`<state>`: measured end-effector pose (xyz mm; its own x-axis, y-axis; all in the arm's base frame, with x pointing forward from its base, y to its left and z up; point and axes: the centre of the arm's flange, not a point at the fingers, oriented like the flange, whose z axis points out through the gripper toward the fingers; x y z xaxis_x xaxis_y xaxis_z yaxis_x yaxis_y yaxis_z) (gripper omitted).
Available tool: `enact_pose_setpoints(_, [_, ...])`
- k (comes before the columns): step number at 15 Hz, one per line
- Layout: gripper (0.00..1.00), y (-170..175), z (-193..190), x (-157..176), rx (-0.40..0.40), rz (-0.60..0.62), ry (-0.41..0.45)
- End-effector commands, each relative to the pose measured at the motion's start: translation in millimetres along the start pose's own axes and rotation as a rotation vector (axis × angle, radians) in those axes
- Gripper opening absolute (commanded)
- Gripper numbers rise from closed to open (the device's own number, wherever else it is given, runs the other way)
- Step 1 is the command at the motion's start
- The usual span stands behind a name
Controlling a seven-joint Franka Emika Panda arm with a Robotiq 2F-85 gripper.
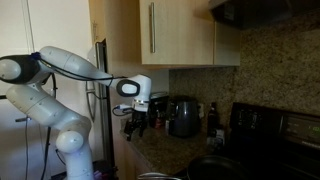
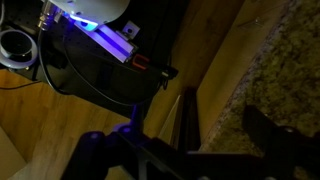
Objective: Close the open cabinet door
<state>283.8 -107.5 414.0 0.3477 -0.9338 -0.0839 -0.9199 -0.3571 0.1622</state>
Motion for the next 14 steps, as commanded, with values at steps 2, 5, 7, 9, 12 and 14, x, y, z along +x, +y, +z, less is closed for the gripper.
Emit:
enact_pose_setpoints(2, [1.0,6,-5,-5,0.028,0.02,0.012])
enact_pose_setpoints(5, [1.0,-11,10,22,-0.01,0.16,0.014])
enact_pose_setpoints(7, [1.0,35,0,40,-0.005,0.281,0.032])
enact_pose_setpoints(9, [1.0,67,-7,66,0.0,0.395,0.024])
enact_pose_setpoints(12, [1.0,113,-19,88,0.049,0.543,0.028])
enact_pose_setpoints(14, [1.0,169,-45,112,0.116,0.654,0.011])
